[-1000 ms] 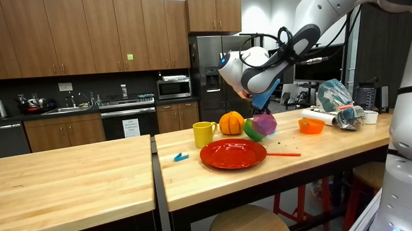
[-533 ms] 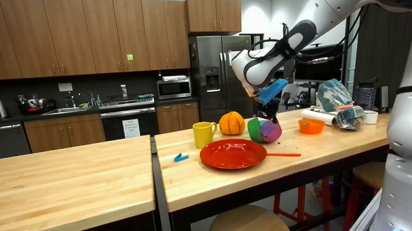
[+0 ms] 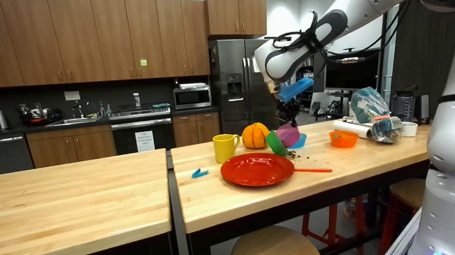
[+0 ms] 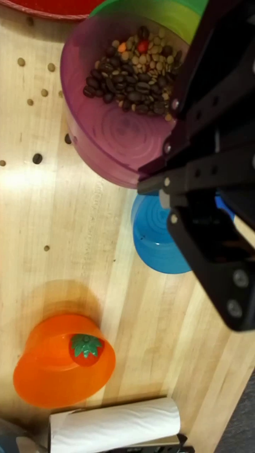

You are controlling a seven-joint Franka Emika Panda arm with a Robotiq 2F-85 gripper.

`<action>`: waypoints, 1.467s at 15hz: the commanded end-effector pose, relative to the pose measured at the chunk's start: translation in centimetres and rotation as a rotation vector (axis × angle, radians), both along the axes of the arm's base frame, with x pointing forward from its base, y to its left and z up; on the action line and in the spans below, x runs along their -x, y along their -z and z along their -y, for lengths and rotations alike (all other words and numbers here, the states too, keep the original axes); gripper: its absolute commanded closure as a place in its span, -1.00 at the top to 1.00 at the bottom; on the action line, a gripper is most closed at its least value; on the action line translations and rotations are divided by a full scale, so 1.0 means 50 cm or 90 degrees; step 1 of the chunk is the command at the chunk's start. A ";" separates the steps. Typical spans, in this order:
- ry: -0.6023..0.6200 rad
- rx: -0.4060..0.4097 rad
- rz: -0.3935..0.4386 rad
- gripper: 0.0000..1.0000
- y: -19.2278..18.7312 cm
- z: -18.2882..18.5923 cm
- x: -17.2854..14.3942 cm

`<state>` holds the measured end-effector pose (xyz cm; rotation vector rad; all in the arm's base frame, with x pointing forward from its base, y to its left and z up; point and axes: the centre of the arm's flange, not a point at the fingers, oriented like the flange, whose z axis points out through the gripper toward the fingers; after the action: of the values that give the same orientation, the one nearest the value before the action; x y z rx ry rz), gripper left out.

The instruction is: Pour the contents in the purple bowl into the green bowl.

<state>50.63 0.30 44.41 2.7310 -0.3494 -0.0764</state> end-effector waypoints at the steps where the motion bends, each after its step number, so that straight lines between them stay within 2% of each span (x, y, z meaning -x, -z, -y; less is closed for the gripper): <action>1: -0.003 -0.019 0.013 -0.98 -0.031 0.002 -0.003; 11: -0.008 -0.066 0.004 -0.98 -0.027 -0.057 -0.004; 16: -0.003 -0.065 0.007 -0.98 -0.027 -0.073 -0.012; 17: 0.003 -0.058 0.009 -0.98 -0.027 -0.069 -0.012; 22: 0.036 0.052 0.078 -0.98 -0.058 -0.055 -0.018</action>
<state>51.19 3.10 45.77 2.7324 -0.4032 -0.0011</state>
